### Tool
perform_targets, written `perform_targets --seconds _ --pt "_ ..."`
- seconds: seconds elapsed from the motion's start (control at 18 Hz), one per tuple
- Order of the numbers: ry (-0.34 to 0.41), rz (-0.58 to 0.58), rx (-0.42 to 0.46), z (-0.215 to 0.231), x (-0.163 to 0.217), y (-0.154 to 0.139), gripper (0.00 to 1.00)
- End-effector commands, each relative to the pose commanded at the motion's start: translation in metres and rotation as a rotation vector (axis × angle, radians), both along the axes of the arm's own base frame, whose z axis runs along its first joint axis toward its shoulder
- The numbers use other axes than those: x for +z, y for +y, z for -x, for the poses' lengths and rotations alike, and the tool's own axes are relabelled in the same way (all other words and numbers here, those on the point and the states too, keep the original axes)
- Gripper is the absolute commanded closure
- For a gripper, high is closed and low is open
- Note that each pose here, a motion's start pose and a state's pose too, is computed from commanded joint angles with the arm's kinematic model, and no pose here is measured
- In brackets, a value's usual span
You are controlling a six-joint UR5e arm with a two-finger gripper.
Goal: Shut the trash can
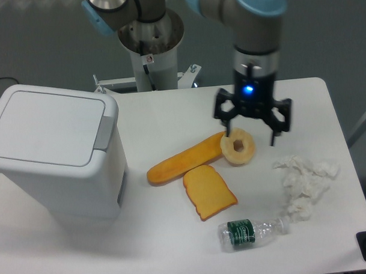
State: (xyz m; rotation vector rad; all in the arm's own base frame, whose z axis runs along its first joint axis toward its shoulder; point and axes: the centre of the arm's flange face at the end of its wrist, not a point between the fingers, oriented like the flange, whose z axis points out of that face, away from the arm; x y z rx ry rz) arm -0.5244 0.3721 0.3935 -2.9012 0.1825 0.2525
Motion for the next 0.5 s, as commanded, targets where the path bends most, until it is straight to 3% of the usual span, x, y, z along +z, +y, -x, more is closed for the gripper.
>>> perform_targets --seconds 0.17,0.5 --pt "0.02 0.091 -0.061 0.036 -0.023 -0.011 0.0" --pt "0.017 0.144 -0.168 0.081 -0.061 -0.023 0.0"
